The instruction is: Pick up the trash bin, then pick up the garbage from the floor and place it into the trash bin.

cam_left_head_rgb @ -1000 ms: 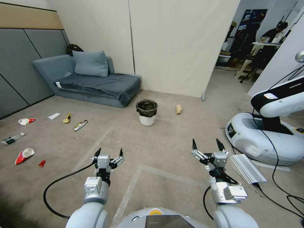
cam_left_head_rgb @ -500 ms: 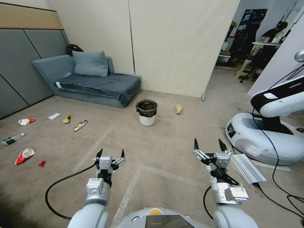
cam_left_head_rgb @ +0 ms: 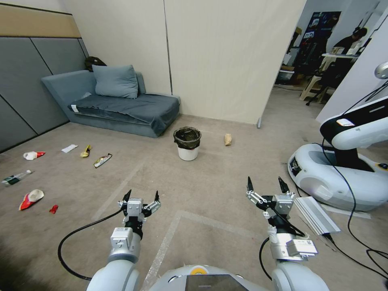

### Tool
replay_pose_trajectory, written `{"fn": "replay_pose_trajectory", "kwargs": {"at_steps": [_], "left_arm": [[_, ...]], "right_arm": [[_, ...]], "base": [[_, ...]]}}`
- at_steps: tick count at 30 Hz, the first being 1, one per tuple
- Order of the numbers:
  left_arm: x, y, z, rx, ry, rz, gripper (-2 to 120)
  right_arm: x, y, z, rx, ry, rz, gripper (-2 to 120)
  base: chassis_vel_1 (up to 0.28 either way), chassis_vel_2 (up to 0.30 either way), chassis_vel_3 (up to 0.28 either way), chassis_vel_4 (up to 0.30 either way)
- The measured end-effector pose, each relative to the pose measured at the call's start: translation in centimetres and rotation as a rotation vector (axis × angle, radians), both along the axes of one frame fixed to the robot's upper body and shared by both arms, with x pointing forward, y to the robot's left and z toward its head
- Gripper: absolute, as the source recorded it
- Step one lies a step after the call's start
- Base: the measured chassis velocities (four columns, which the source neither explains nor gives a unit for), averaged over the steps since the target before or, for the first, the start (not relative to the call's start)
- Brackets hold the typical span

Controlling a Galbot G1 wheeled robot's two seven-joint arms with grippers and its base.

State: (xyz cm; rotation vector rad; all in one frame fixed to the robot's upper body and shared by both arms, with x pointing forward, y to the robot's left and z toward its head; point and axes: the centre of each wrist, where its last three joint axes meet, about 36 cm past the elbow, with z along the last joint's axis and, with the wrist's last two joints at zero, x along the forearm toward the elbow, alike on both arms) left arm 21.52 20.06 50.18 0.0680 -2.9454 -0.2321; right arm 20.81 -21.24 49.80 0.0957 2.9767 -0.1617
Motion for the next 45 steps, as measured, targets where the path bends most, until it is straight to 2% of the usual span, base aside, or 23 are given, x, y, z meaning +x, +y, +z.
{"fn": "replay_pose_trajectory", "kwargs": {"at_steps": [45], "left_arm": [[-0.03, -0.02, -0.05, 0.006, -0.003, -0.015, 100]], "right_arm": [[0.00, -0.01, -0.04, 0.000, -0.001, 0.004, 100]], "base": [[-0.201, 0.200, 0.203, -0.196]]}}
